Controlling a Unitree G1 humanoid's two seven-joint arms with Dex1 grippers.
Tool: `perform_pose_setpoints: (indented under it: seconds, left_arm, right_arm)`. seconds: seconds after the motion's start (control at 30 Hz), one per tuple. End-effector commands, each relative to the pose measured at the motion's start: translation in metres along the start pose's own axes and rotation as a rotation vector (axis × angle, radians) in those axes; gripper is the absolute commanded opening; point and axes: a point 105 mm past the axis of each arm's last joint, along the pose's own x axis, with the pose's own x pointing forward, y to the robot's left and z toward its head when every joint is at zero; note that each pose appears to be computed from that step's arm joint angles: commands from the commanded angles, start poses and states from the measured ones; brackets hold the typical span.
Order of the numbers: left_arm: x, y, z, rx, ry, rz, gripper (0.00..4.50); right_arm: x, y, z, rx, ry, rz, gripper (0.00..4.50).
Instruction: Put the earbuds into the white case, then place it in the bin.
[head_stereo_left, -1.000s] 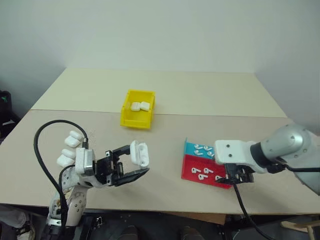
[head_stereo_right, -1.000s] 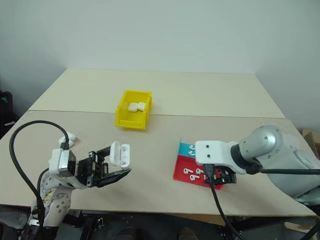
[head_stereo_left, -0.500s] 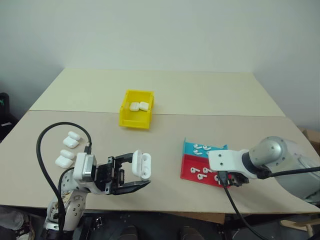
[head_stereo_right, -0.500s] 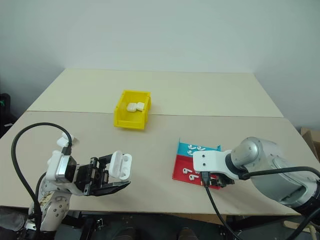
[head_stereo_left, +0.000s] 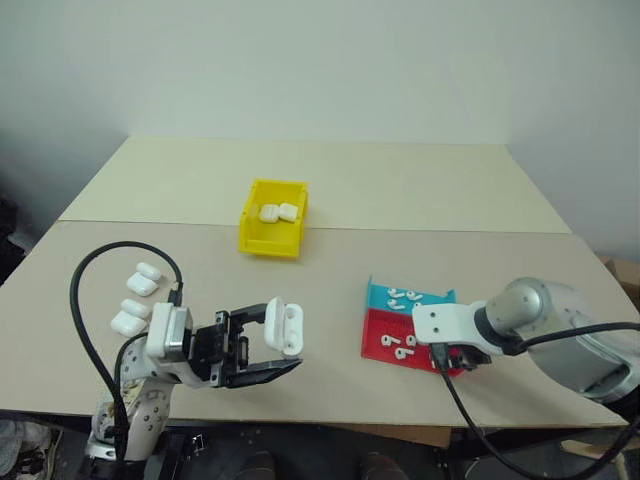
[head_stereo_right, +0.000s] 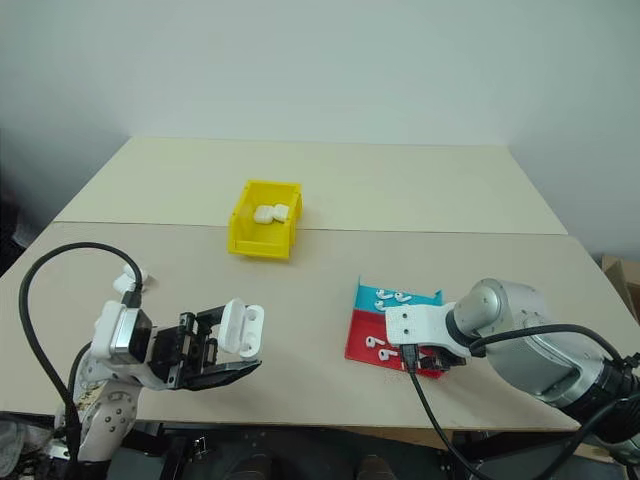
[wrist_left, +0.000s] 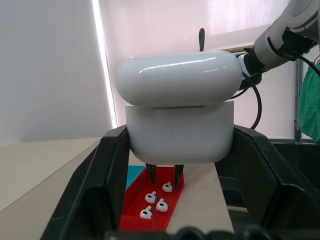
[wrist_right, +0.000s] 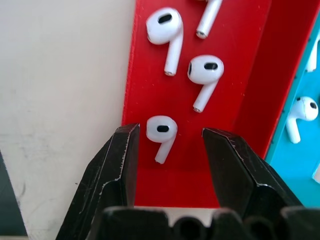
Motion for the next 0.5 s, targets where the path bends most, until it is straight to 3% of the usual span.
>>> perform_pose_setpoints:
  seconds: [0.03, 0.5]
  left_arm:
    - [0.0012, -0.0029, 0.0061, 0.015, 0.021, -0.010, 2.75]
    - [-0.0008, -0.0047, 0.0053, 0.007, 0.050, -0.009, 2.75]
  right_arm:
    - [-0.0002, -0.0006, 0.0026, -0.033, 0.000, -0.005, 2.44]
    - [0.0052, 0.0010, 0.0007, -0.058, 0.007, 0.013, 2.44]
